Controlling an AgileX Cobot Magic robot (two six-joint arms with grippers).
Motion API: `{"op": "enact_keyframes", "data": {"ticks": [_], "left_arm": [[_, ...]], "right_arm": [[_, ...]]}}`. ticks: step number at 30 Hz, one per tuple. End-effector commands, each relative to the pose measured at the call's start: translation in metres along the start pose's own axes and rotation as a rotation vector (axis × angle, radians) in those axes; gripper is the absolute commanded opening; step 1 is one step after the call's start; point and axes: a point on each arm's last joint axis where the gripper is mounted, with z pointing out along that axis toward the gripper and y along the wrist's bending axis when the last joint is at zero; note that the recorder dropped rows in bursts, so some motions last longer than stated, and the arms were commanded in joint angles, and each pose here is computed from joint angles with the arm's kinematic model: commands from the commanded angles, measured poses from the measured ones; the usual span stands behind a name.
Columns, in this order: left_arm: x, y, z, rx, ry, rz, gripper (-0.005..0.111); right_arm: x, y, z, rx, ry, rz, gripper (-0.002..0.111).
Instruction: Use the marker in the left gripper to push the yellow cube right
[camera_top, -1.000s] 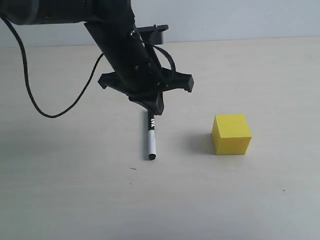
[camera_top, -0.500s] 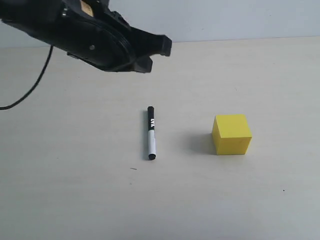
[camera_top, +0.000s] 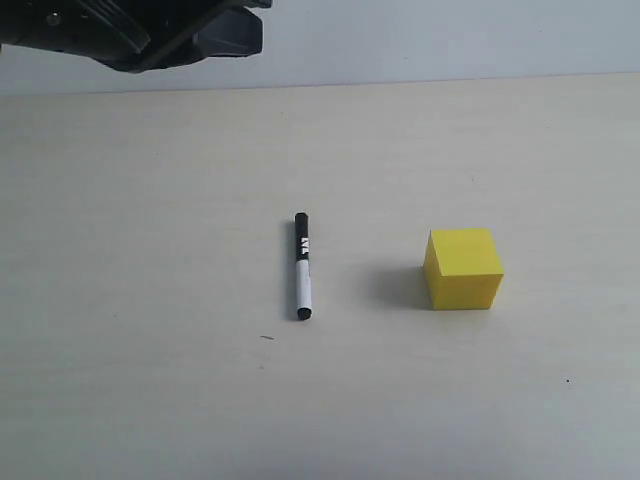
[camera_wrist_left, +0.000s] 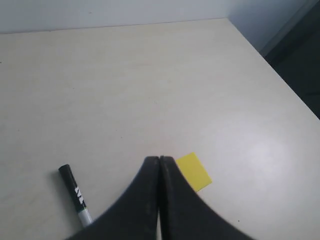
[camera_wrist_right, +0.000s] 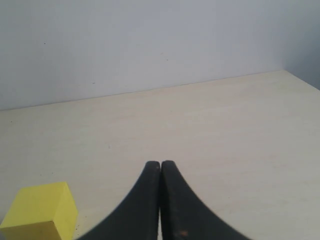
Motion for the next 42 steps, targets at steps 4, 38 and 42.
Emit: {"op": "enact_keyframes", "data": {"ticks": [4, 38, 42], "left_arm": [[0.0, 0.001, -0.002, 0.003, -0.011, -0.006, 0.0], [0.131, 0.03, -0.269, -0.469, -0.775, 0.219, 0.0], [0.148, 0.036, -0.263, -0.486, -0.778, 0.235, 0.0]], "right_arm": [[0.001, 0.0, 0.0, 0.003, -0.006, -0.013, 0.0], [0.001, 0.0, 0.0, 0.003, -0.006, -0.013, 0.0], [0.001, 0.0, 0.0, 0.003, -0.006, -0.013, 0.0]]}}
